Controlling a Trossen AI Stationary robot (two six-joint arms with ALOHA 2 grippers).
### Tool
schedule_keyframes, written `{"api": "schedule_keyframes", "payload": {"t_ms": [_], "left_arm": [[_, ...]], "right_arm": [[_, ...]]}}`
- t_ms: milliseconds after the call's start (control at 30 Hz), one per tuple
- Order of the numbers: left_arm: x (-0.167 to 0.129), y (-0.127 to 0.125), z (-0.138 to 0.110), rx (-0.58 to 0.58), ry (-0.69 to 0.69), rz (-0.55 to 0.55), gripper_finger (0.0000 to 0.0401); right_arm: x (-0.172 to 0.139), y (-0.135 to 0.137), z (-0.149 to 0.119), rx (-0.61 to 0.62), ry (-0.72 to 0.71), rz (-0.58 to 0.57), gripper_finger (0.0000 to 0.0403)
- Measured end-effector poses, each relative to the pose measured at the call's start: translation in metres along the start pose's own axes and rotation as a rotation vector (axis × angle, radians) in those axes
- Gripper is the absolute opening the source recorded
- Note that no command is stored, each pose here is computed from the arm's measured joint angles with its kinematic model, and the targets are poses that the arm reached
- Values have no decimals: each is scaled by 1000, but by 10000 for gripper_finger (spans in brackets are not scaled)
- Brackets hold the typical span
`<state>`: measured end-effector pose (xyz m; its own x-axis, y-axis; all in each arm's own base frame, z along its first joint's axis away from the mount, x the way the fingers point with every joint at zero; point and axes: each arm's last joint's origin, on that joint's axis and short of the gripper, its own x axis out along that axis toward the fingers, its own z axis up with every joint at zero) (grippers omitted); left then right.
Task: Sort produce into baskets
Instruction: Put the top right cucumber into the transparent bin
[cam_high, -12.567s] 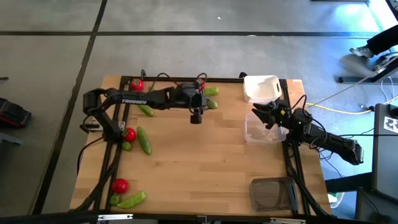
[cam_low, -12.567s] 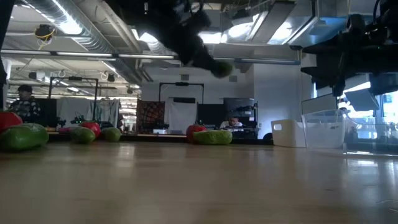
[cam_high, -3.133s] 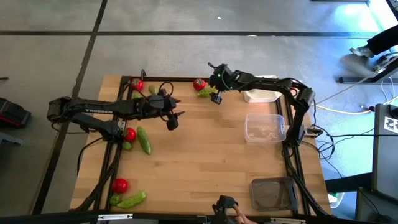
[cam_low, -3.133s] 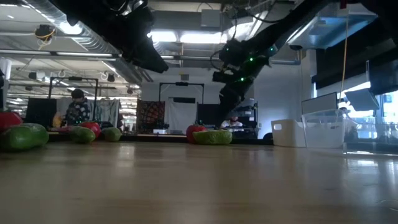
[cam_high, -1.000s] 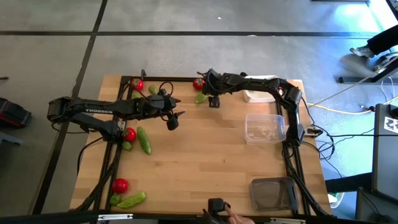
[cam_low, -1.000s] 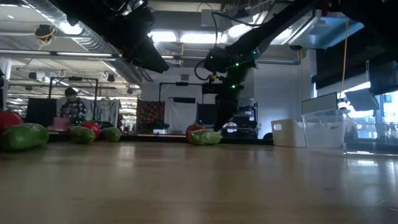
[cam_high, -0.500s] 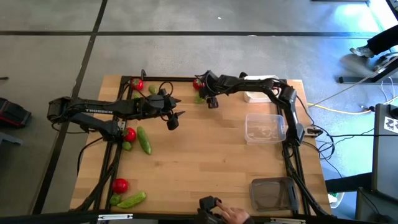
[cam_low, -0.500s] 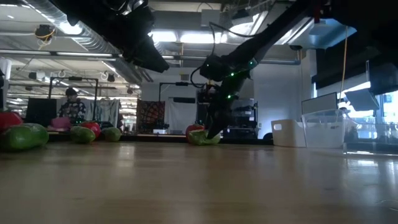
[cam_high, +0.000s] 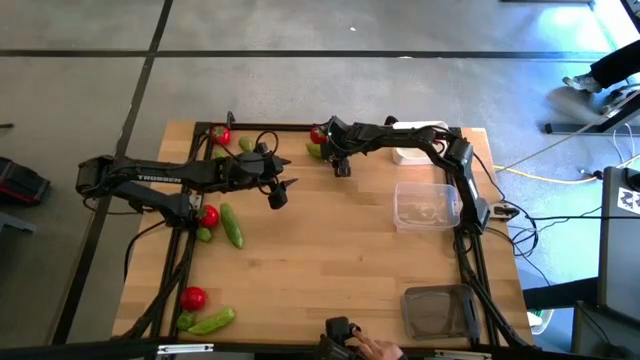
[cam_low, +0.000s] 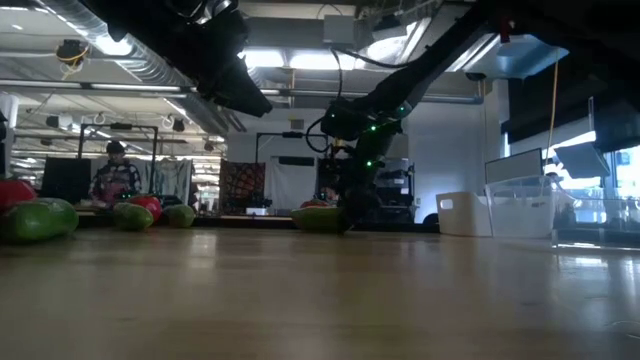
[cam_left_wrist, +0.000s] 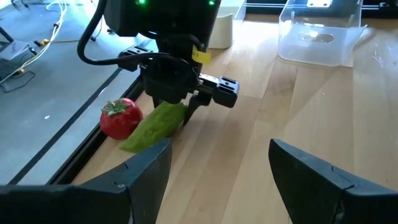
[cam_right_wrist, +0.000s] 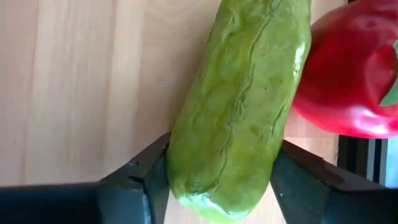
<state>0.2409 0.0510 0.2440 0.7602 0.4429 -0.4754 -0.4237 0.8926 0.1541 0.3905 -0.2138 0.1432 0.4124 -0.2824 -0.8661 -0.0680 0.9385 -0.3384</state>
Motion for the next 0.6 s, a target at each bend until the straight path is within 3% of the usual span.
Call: {"api": "schedule_keyframes", "payload": {"t_ms": [167,333,600], "left_arm": [[0,0,0,0,0,0,265],[0,0,0,-4,-1,0,265],[0,0,0,-20,-1,0,265]], "right_arm": [[0,0,0,48,8,-10,181],[-4,-1,0,71,21,-28,176],[-43,-1,12,91,-26,-48,175]]}}
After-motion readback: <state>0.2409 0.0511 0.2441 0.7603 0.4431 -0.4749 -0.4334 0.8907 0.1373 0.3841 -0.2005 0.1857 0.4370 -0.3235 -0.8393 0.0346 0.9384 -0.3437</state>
